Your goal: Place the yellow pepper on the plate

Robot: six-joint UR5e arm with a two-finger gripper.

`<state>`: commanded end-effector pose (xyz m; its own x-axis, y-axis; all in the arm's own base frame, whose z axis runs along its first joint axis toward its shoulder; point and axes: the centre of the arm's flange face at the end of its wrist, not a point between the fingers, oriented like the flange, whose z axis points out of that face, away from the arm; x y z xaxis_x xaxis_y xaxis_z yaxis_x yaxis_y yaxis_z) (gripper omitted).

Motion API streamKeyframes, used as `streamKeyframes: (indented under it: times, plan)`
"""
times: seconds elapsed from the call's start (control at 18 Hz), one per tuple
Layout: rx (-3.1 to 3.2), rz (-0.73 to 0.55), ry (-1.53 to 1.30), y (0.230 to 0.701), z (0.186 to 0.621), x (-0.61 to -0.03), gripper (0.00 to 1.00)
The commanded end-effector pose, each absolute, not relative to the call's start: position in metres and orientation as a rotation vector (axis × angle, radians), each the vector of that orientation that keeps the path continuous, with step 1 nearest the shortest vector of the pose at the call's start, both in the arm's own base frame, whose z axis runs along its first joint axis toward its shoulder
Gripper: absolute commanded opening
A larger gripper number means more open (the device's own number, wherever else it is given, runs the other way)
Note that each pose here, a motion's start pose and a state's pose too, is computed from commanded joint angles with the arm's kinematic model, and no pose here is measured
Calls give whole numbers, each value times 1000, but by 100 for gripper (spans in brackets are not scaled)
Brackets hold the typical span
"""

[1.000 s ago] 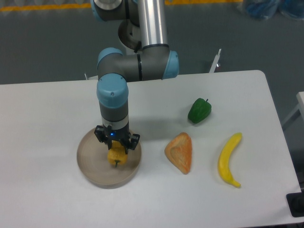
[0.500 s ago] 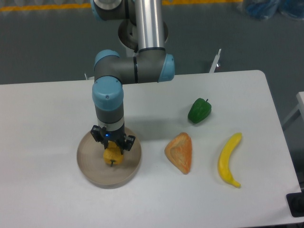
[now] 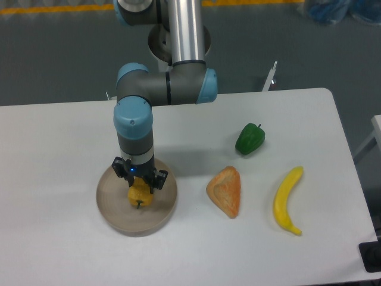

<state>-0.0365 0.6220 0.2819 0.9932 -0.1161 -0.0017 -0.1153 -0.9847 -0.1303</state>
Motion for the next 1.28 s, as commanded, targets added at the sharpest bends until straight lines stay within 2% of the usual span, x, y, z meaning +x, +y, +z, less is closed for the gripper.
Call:
streamKeyframes:
  times: [0.11,0.17,0.56,0.72,0.89,1.0,1.28]
  plan:
    - [-2998,-5,182,622,286,-37,97]
    - [-2991,-3,182,623,290,-38,100]
    - [-2948,19,218,619,316,-45,100]
    - [-2927,57,223,611,333,-70,100]
    - [-2907,100,242,597,349,-113,100]
    - [-2892,183,254,582,368,-164,100]
    - [-2873,308,387,557,390,-251,100]
